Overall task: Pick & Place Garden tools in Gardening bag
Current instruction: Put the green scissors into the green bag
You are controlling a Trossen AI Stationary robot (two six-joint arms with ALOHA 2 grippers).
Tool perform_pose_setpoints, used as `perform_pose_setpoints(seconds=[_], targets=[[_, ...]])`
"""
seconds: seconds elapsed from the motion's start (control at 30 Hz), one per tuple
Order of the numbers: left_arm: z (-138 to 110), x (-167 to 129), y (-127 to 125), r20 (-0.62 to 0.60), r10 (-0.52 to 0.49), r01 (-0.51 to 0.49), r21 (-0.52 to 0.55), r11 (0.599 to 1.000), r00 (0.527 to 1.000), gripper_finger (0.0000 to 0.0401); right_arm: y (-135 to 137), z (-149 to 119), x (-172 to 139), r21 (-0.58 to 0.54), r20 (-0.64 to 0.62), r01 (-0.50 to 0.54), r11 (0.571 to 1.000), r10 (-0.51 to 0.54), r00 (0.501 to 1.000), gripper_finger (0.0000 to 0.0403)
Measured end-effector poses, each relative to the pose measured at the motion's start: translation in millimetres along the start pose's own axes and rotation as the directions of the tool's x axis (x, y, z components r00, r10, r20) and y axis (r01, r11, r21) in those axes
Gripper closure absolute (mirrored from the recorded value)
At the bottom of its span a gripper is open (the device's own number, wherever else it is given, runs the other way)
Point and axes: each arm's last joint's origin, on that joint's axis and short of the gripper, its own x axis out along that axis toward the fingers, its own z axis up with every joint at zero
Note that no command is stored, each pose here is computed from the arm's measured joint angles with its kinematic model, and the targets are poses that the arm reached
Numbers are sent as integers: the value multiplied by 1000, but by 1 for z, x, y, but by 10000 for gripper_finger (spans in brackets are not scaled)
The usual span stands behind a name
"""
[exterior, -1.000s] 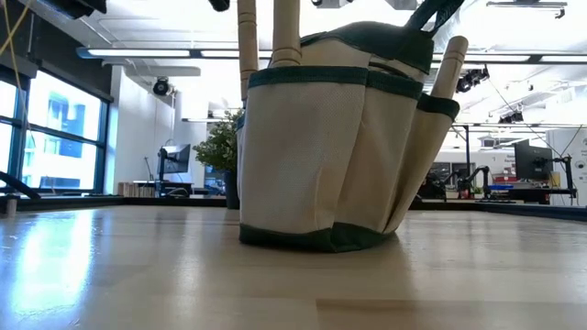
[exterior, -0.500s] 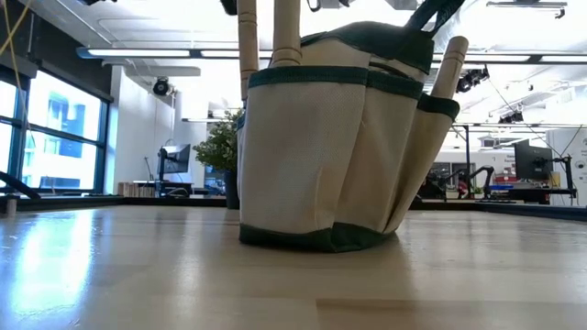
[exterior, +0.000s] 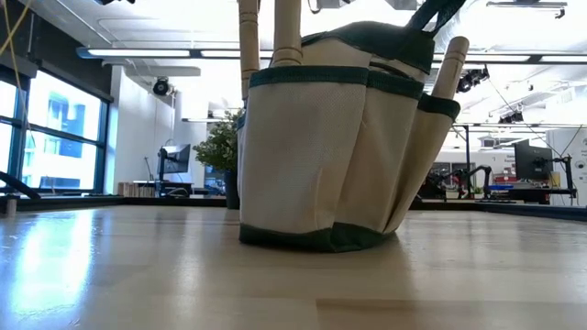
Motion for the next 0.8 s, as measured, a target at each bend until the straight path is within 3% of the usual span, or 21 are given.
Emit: perform_pose_setpoints(seconds=[0.8], targets=[[3, 0, 0, 36, 12, -14, 52, 999, 999, 283, 1, -1, -2, -6, -4, -19, 1000, 19, 1000, 362]])
